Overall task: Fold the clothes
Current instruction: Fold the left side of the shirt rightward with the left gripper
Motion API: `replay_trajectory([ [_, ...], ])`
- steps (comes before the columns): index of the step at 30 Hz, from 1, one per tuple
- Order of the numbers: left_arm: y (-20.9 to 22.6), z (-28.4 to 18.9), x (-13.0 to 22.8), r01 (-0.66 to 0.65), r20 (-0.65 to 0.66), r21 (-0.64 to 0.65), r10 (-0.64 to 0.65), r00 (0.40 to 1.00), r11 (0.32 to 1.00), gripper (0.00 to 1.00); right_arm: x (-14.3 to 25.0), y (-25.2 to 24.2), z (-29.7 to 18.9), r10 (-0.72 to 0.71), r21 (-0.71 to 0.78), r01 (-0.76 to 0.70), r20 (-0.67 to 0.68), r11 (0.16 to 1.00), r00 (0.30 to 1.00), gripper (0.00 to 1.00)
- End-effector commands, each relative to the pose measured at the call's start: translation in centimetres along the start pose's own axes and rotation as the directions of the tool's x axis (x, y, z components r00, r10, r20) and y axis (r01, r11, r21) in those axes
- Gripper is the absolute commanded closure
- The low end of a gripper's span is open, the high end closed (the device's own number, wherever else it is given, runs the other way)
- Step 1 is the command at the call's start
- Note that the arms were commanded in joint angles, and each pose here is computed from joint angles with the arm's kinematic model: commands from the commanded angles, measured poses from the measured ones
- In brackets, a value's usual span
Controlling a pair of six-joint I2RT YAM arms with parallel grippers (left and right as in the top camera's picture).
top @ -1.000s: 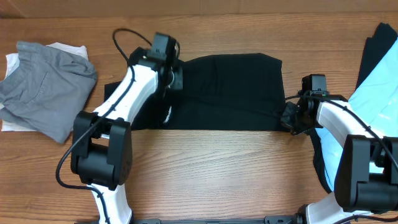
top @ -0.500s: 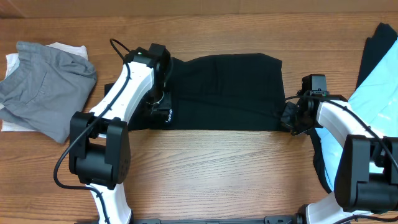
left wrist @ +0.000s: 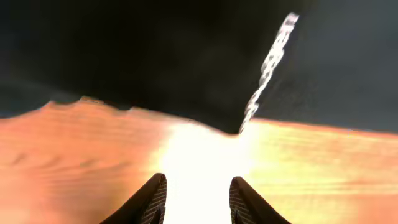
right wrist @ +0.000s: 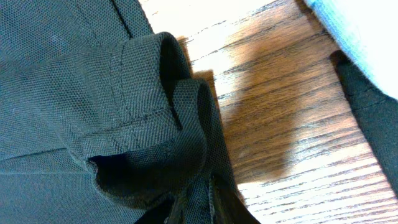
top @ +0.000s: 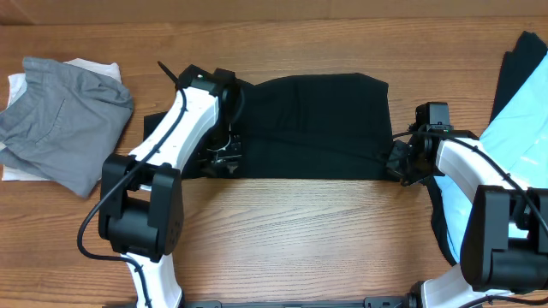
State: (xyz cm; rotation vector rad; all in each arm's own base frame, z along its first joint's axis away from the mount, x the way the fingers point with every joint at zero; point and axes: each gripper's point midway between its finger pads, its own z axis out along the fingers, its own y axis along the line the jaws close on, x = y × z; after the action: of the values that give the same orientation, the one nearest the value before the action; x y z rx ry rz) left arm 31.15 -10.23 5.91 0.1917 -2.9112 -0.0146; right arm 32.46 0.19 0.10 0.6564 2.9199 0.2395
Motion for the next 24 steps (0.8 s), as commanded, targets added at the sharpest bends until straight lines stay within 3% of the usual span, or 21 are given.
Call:
replay_trajectory([
  [1, -1.6, 0.9, -1.2, 0.013, 0.086, 0.017, -0.015, 0.996, 1.000, 0.60, 0.8, -0.6, 1.4, 0.003, 0.019, -0.002, -0.041, 1.000, 0.999, 0.83],
  [5, -2.2, 2.0, -2.0, 0.000, 0.149, -0.009, 0.002, 0.989, 1.000, 0.56, 0.9, -0.6, 1.3, 0.003, 0.021, -0.002, -0.046, 1.000, 0.999, 0.83],
  [19, -1.7, 3.0, -4.0, 0.044, 0.255, -0.054, -0.029, 0.967, 0.998, 0.56, 0.9, -0.6, 1.4, 0.003, 0.021, -0.002, -0.045, 1.000, 0.999, 0.83],
  [22, -1.8, 3.0, -4.1, 0.044, 0.259, -0.051, -0.029, 0.965, 0.998, 0.62, 0.8, -0.6, 1.4, 0.003, 0.019, -0.002, -0.041, 1.000, 0.999, 0.83],
  [24, -1.9, 3.0, -4.1, 0.041, 0.260, -0.043, -0.029, 0.965, 0.998, 0.77, 0.8, -0.6, 1.4, 0.003, 0.019, -0.002, -0.041, 1.000, 0.999, 0.83],
])
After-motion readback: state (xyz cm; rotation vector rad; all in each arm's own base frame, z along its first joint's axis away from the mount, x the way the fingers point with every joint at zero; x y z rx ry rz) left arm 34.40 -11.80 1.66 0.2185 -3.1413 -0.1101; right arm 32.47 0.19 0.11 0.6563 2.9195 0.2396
